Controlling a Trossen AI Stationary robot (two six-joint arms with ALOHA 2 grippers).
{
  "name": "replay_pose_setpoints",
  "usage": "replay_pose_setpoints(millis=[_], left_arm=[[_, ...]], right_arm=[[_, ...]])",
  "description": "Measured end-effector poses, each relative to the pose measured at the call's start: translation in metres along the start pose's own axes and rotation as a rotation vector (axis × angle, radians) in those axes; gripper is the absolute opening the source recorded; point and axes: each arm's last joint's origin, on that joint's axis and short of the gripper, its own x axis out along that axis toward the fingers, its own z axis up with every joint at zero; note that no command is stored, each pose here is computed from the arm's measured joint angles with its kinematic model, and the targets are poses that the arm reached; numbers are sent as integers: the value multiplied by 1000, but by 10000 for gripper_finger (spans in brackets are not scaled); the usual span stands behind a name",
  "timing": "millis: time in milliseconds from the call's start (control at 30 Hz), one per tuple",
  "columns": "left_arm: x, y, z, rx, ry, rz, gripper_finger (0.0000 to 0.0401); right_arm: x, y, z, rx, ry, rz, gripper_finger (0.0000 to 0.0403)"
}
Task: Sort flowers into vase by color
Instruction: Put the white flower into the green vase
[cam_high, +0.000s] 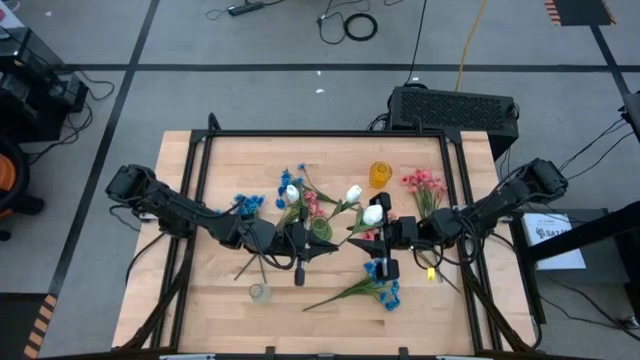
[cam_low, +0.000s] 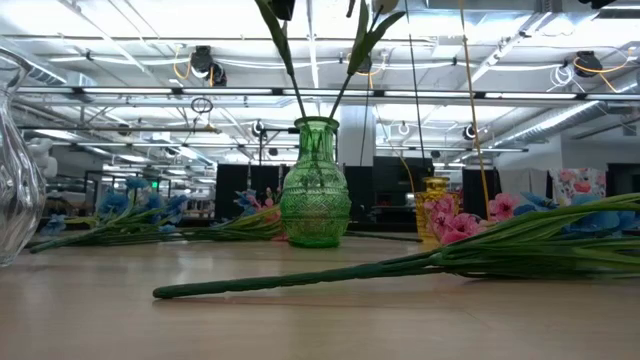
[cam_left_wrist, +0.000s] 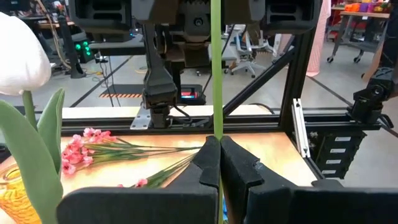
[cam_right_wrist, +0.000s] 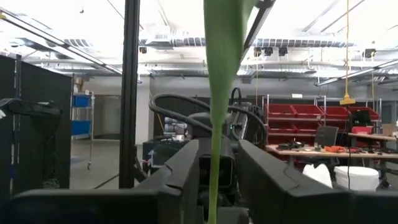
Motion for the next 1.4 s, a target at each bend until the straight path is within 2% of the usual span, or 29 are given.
replay_pose_setpoints(millis=[233,300,467,567,700,800,900,1167,1400], left_arm=[[0,0,0,0,1,0,3],[0,0,0,0,1,2,5],[0,0,0,-12,1,5,8],[-1,0,0,-56,10,-6,29],[-14,0,8,-130,69,-44,109],[-32,0,16,-144,123,13,176],[-49,-1,23,-132,169,28,213],[-78,-13,40,-117,151,-12,219],[-83,-14,35,-78,198,59,219]], right_arm=[[0,0,-2,3,21,2,19],[0,0,-2,3,21,2,7],[0,0,-2,9,21,2,3],[0,0,-2,1,23,2,3],[0,0,-2,1,19,1,1],[0,0,-1,1,13,0,1],[0,0,0,-12,3,-1,1],[4,-4,-16,-259,56,-5,0],[12,-19,-36,-318,94,-8,0]])
